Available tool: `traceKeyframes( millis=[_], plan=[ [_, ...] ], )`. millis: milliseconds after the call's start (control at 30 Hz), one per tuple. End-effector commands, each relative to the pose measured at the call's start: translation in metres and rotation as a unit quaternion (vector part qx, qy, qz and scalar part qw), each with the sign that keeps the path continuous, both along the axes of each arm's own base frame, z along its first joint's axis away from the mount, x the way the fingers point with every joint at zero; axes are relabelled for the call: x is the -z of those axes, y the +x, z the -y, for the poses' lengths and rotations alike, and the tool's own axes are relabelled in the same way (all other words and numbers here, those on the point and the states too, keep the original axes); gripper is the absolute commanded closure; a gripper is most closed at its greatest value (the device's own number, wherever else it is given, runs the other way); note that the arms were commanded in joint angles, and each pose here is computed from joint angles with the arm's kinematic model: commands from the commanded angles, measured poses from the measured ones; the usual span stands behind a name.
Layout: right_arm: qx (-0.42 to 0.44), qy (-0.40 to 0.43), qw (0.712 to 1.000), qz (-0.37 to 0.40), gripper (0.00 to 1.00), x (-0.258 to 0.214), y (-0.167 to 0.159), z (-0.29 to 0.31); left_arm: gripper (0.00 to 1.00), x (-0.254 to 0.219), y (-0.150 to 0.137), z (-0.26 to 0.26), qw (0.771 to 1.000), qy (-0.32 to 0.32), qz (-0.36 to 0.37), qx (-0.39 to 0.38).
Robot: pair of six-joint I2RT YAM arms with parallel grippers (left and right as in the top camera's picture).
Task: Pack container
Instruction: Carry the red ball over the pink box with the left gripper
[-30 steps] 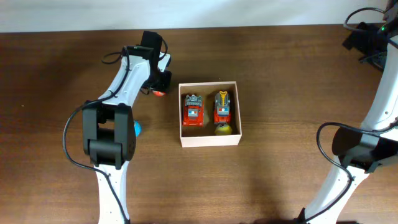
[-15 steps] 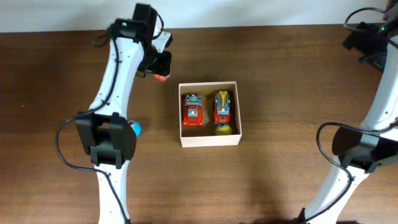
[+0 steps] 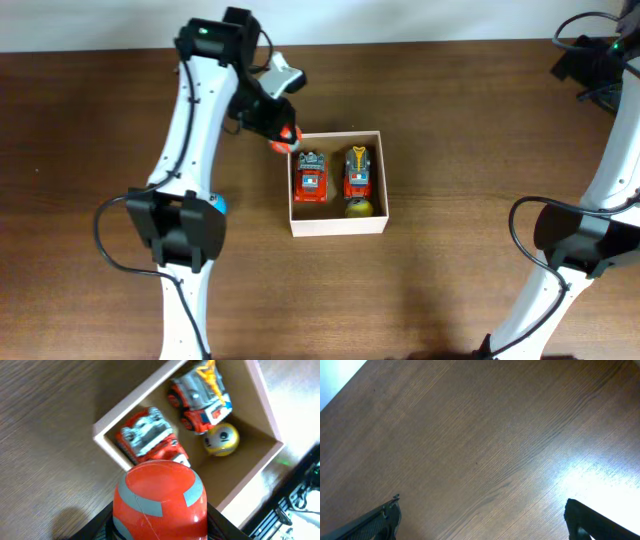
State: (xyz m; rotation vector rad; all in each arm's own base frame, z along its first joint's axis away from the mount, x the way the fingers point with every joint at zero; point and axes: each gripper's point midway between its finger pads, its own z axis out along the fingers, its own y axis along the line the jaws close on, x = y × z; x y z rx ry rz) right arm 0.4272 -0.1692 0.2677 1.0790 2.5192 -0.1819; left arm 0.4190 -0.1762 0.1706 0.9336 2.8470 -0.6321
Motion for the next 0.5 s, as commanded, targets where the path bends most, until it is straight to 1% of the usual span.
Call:
traceKeyframes(
  millis=[0,67,200,467],
  plan=[
    [0.004,-0.009,1.000,0.007,0.01,-0.009,-0.004,0.000,0.54,-0.006,-0.013,0.029,0.999,-0.019,0.006,0.047],
    [0.004,-0.009,1.000,0.007,0.01,-0.009,-0.004,0.000,0.54,-0.003,-0.018,0.037,0.998,-0.011,0.004,0.057],
    [0.004,-0.009,1.000,0.007,0.01,-0.009,-0.004,0.000,0.54,0.008,-0.028,0.045,0.998,0.041,-0.002,0.056],
    [0.004,-0.009,1.000,0.007,0.01,-0.009,-0.004,0.000,0.55,0.041,-0.064,0.063,0.988,0.104,-0.045,0.106]
  ],
)
